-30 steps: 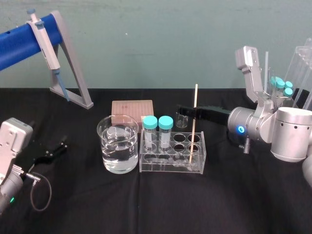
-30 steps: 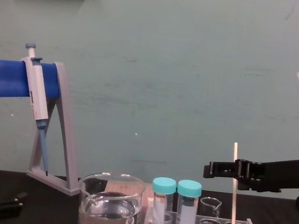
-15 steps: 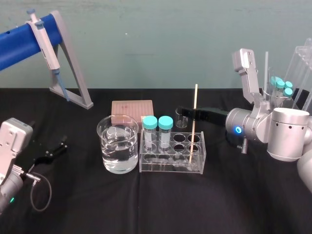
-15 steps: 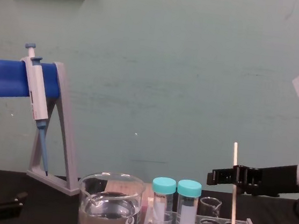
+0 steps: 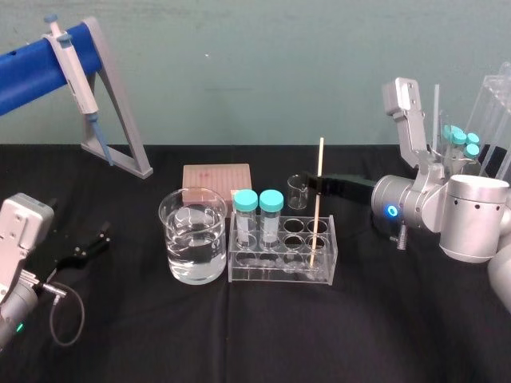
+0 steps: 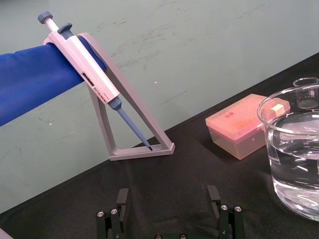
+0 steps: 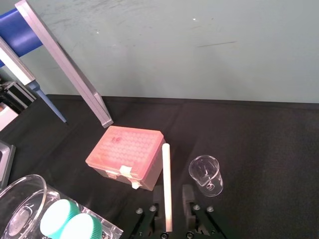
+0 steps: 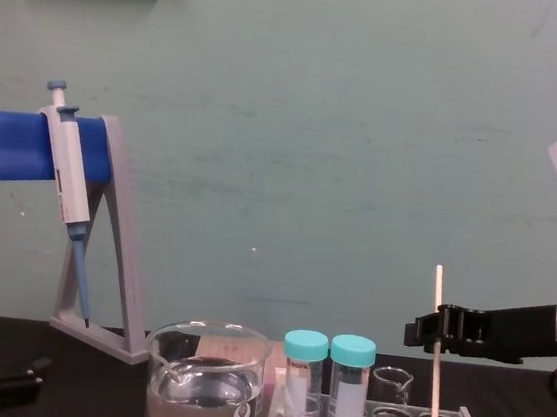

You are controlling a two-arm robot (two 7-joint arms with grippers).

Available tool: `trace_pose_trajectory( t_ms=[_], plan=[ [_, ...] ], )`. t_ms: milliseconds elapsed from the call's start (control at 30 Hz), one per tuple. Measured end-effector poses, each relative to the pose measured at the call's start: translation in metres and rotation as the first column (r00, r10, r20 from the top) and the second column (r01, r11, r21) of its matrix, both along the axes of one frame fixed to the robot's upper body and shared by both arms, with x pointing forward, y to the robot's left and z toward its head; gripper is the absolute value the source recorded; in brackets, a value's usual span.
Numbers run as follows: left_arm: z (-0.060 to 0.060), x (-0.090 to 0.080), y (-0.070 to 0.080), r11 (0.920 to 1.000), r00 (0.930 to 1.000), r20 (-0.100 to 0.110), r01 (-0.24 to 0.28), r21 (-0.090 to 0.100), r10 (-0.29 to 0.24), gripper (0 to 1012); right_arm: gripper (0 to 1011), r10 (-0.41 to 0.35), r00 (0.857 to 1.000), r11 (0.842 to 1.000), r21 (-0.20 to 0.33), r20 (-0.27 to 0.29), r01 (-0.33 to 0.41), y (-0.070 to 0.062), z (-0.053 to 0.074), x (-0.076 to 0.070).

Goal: Hold the thermometer with one hand and immerse one end into the beaker, then reinsert it into the test tube rack.

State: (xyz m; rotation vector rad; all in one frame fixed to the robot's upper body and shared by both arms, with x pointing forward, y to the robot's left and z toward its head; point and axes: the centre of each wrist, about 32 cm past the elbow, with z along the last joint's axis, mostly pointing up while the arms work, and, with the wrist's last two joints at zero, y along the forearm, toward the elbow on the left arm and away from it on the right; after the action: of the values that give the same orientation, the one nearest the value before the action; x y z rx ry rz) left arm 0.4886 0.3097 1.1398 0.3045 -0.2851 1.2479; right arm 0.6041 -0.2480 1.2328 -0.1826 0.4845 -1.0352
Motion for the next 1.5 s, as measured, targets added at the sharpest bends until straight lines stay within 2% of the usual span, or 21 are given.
trace_pose_trajectory(
  t_ms=[300, 700, 933, 1033, 1233, 1300, 1333, 1367, 1400, 1433, 1467, 1500],
  plan=[
    [0.000, 0.000, 0.000, 1.0000, 1.0000, 0.000, 0.000, 0.000, 0.000, 1004, 46, 0.001, 1.000, 1.000, 0.003, 0.001, -0.001, 0.000, 0.000, -0.001],
    [0.000, 0.000, 0.000, 1.0000, 1.0000, 0.000, 0.000, 0.000, 0.000, 1004, 46, 0.013, 1.000, 1.000, 0.000, 0.014, -0.013, 0.001, 0.002, -0.003],
    [0.000, 0.000, 0.000, 1.0000, 1.0000, 0.000, 0.000, 0.000, 0.000, 1004, 46, 0.025, 0.998, 1.000, -0.019, 0.064, -0.023, 0.002, 0.009, -0.011],
    [0.000, 0.000, 0.000, 1.0000, 1.0000, 0.000, 0.000, 0.000, 0.000, 1004, 46, 0.034, 0.994, 0.999, -0.038, 0.104, -0.030, 0.002, 0.013, -0.017],
    [0.000, 0.000, 0.000, 1.0000, 1.0000, 0.000, 0.000, 0.000, 0.000, 1004, 46, 0.057, 0.979, 0.994, -0.101, 0.193, -0.038, 0.002, 0.020, -0.030],
    [0.000, 0.000, 0.000, 1.0000, 1.0000, 0.000, 0.000, 0.000, 0.000, 1004, 46, 0.065, 0.970, 0.992, -0.116, 0.233, -0.038, 0.002, 0.021, -0.035],
    [0.000, 0.000, 0.000, 1.0000, 1.0000, 0.000, 0.000, 0.000, 0.000, 1004, 46, 0.071, 0.960, 0.992, -0.121, 0.272, -0.039, 0.001, 0.022, -0.039],
    [0.000, 0.000, 0.000, 1.0000, 1.0000, 0.000, 0.000, 0.000, 0.000, 1004, 46, 0.071, 0.960, 0.992, -0.121, 0.272, -0.039, 0.001, 0.022, -0.039],
    [0.000, 0.000, 0.000, 1.0000, 1.0000, 0.000, 0.000, 0.000, 0.000, 1004, 46, 0.079, 0.945, 0.991, -0.126, 0.318, -0.041, 0.000, 0.024, -0.044],
    [0.000, 0.000, 0.000, 1.0000, 1.0000, 0.000, 0.000, 0.000, 0.000, 1004, 46, 0.085, 0.937, 0.991, -0.128, 0.340, -0.043, 0.000, 0.024, -0.047],
    [0.000, 0.000, 0.000, 1.0000, 1.0000, 0.000, 0.000, 0.000, 0.000, 1003, 46, 0.097, 0.918, 0.990, -0.131, 0.384, -0.049, -0.001, 0.026, -0.052],
    [0.000, 0.000, 0.000, 1.0000, 1.0000, 0.000, 0.000, 0.000, 0.000, 1004, 46, 0.097, 0.918, 0.990, -0.131, 0.384, -0.049, -0.001, 0.026, -0.052]
  ],
)
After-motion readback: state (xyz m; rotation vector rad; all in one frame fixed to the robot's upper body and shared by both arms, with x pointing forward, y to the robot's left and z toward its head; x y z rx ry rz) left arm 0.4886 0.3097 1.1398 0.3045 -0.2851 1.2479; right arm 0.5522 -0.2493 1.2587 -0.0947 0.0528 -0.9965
